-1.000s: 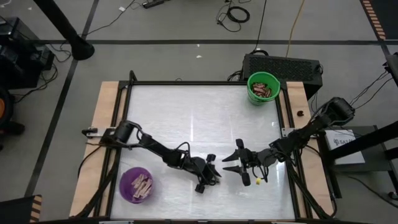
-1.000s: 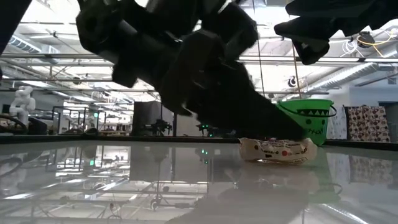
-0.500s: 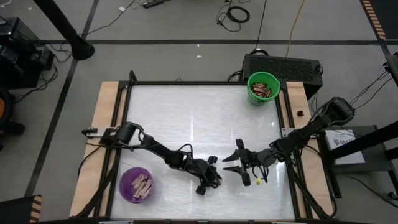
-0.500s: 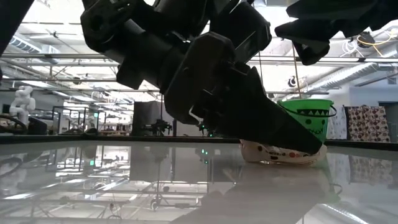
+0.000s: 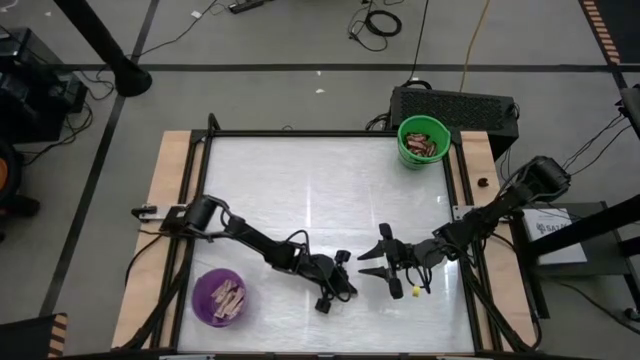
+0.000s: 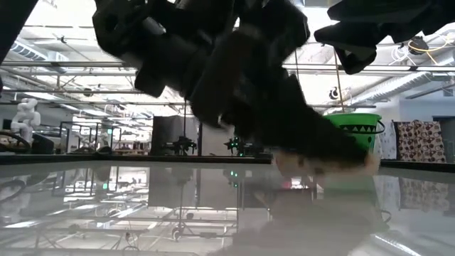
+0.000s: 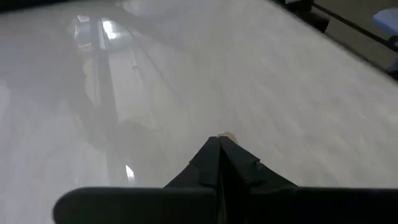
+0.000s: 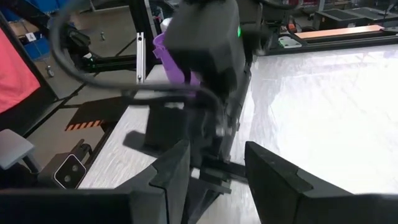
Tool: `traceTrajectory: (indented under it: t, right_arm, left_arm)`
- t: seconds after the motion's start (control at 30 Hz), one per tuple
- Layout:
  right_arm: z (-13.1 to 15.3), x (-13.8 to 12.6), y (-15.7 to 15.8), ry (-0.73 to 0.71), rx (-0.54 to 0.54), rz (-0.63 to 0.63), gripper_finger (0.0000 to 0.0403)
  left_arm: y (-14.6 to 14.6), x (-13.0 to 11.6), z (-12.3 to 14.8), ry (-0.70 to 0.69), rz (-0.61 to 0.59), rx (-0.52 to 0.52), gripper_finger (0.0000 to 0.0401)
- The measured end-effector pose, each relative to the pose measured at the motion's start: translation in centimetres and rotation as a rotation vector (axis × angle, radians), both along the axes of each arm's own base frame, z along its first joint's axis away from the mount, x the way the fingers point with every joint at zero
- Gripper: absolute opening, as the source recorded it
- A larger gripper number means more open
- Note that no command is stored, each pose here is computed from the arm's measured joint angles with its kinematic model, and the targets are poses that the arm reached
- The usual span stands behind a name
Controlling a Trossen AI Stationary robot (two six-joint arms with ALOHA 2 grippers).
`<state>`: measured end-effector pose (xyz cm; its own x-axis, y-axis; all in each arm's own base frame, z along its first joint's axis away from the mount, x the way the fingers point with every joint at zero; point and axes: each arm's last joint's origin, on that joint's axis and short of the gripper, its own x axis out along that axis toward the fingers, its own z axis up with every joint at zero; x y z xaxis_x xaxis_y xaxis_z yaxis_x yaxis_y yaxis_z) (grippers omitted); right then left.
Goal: Sort candy by brand, put in halloween buckets
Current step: Put the white candy bar into the purple bucket
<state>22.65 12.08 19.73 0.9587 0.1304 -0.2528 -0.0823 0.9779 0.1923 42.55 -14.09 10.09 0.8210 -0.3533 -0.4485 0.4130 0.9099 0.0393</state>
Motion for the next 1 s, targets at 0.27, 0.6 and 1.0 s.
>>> traceTrajectory:
  t: [0.27, 0.6, 1.0]
  right_arm:
    - [0.0, 0.0, 0.0, 0.001, 0.0, 0.0, 0.0146]
    - [0.0, 0.0, 0.0, 0.003, 0.013, -0.006, 0.0146]
    - [0.0, 0.0, 0.0, 0.002, 0.018, -0.012, 0.0146]
  left_arm:
    - [-0.8, -2.6, 6.1, 0.123, -0.02, 0.028, 0.0008]
    - [-2.2, -14.6, 16.0, 0.633, 0.155, -0.107, 0.0008]
    - [-6.5, -28.0, 20.5, 0.666, 0.338, -0.118, 0.0008]
